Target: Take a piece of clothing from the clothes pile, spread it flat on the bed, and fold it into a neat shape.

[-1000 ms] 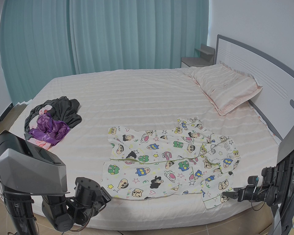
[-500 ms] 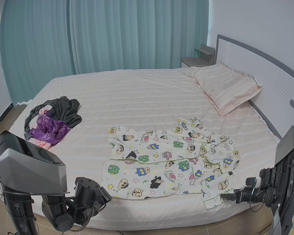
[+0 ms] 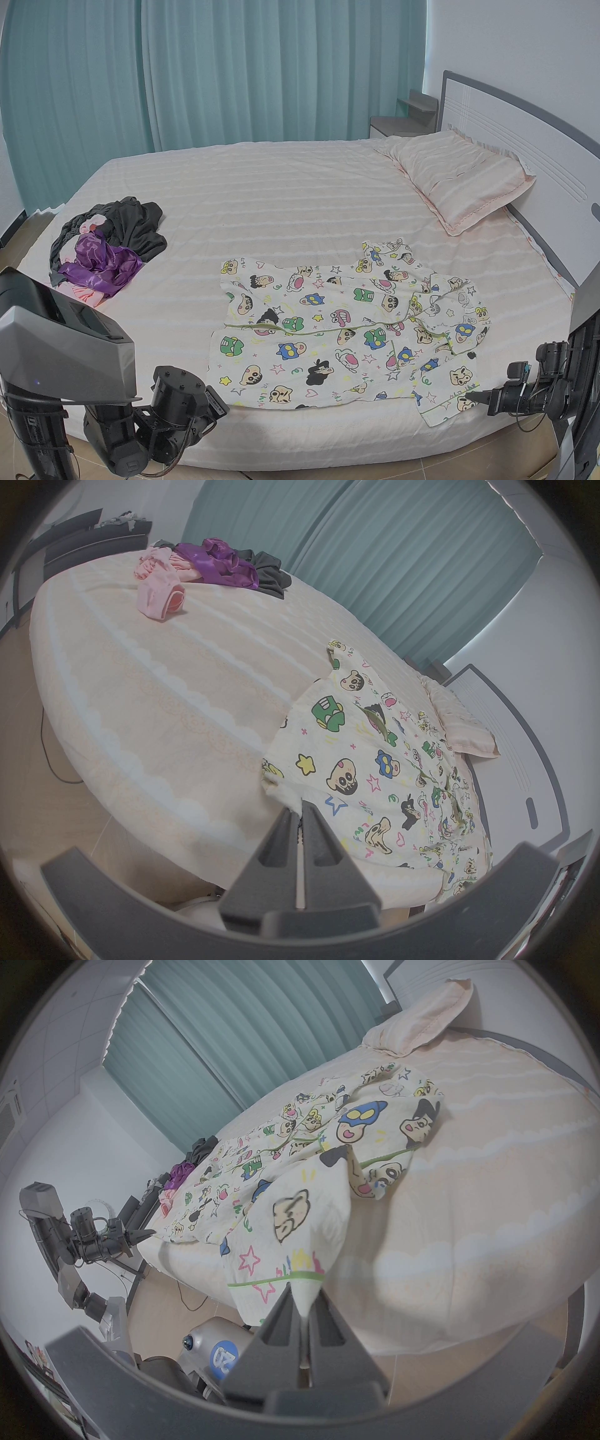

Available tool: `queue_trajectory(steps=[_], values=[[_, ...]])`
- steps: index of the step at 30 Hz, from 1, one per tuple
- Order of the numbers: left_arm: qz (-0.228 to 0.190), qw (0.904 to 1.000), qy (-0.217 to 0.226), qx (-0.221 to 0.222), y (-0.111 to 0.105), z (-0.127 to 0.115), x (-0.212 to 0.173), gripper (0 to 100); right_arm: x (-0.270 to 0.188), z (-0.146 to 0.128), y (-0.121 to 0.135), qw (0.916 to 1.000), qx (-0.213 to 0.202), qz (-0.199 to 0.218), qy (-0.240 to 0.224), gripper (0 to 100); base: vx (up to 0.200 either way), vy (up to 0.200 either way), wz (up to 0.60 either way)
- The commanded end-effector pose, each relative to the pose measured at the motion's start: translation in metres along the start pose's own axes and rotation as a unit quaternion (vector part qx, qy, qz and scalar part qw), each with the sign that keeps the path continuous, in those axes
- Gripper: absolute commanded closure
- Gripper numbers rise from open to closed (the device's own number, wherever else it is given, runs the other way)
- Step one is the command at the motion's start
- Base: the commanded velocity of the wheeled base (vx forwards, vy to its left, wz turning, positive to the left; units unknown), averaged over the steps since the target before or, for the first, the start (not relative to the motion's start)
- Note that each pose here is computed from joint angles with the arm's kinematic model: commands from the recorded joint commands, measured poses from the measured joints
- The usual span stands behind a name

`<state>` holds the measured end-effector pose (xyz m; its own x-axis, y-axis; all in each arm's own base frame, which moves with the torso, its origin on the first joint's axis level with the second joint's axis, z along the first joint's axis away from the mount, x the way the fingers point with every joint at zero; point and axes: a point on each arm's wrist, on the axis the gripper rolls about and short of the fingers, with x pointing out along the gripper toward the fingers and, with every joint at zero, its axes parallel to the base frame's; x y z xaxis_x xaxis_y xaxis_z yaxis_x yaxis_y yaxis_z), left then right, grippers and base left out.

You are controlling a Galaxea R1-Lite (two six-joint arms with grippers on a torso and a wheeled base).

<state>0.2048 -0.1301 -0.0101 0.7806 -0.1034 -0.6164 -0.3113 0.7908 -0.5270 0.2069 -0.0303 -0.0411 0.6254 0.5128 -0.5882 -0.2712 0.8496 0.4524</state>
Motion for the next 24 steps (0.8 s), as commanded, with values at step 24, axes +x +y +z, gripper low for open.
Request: queue_trajectory(steps=[24], values=[[0.009, 0.9938, 0.03, 0.107, 0.015, -0.02, -0.042, 100, -0.068, -0.014, 0.045, 0.9941, -0.02, 0.012, 0.106, 100, 0.0, 0.0, 0.0]])
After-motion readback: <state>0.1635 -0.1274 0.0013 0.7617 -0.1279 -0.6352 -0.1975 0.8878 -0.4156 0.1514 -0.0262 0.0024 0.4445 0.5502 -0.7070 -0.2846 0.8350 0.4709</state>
